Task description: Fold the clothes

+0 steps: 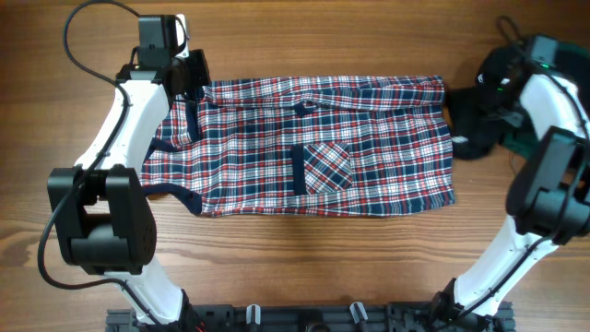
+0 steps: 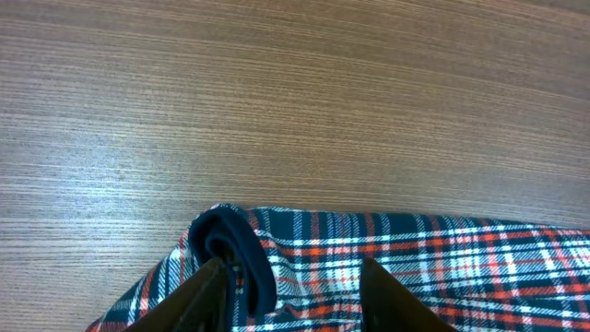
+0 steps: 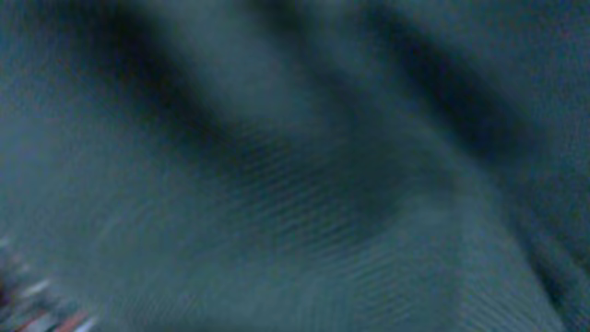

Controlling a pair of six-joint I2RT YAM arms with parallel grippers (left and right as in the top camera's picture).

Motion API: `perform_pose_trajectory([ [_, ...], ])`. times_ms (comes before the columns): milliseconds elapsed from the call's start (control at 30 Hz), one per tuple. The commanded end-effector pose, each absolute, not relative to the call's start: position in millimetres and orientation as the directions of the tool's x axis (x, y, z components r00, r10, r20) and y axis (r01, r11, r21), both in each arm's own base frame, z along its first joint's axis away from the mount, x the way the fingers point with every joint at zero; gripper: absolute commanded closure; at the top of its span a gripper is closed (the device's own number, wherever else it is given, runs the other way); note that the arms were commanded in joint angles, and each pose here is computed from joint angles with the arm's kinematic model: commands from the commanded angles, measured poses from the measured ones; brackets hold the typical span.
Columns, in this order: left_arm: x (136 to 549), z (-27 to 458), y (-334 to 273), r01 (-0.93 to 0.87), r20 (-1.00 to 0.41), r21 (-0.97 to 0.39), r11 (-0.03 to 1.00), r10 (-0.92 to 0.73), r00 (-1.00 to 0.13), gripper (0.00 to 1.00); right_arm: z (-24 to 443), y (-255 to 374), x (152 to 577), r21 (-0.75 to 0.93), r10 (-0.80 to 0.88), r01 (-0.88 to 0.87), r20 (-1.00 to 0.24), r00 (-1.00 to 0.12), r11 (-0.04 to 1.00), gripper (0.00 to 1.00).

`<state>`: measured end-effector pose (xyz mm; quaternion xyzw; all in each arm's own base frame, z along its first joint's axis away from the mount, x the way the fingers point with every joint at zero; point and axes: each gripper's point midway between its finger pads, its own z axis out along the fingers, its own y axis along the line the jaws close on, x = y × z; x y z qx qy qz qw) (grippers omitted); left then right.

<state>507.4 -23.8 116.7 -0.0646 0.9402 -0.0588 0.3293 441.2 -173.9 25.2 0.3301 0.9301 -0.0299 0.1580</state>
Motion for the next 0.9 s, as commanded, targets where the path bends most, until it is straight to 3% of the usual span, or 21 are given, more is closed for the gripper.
perform_pose_trajectory([
  [0,512,122,-18,-0.089,-0.625,-0.139,0.986,-0.158,-0.764,0.53,16,-243,401,-0.042,0.706,0.752,-0.313,-0.636,0.658,0.96],
  [167,511,122,-19,-0.087,-0.623,-0.14,0.986,-0.156,-0.767,0.53,27,-229,414,0.107,0.699,0.705,-0.297,-0.65,0.701,0.96],
  [267,509,125,-22,-0.073,-0.621,-0.156,0.985,-0.156,-0.768,0.54,56,-208,436,0.156,0.653,0.646,-0.352,-0.671,0.747,0.84],
  [300,509,127,-23,-0.072,-0.622,-0.157,0.985,-0.156,-0.768,0.53,67,-203,443,0.162,0.636,0.628,-0.377,-0.673,0.761,0.76],
  [400,506,141,-25,-0.063,-0.638,-0.162,0.985,-0.153,-0.754,0.53,112,-169,463,0.225,0.563,0.522,-0.449,-0.694,0.823,0.34],
  [533,480,153,-52,0.0,-0.586,-0.225,0.974,-0.135,-0.799,0.49,151,-112,470,0.316,0.499,0.389,-0.47,-0.728,0.865,0.07],
  [733,423,113,-72,-0.165,-0.298,-0.281,0.945,-0.249,-0.921,0.54,129,-31,461,0.43,0.384,0.222,-0.337,-0.86,0.875,0.01],
  [867,406,96,-74,-0.202,-0.215,-0.263,0.943,-0.262,-0.941,0.55,105,-4,462,0.442,0.365,0.218,-0.279,-0.889,0.87,0.01],
])
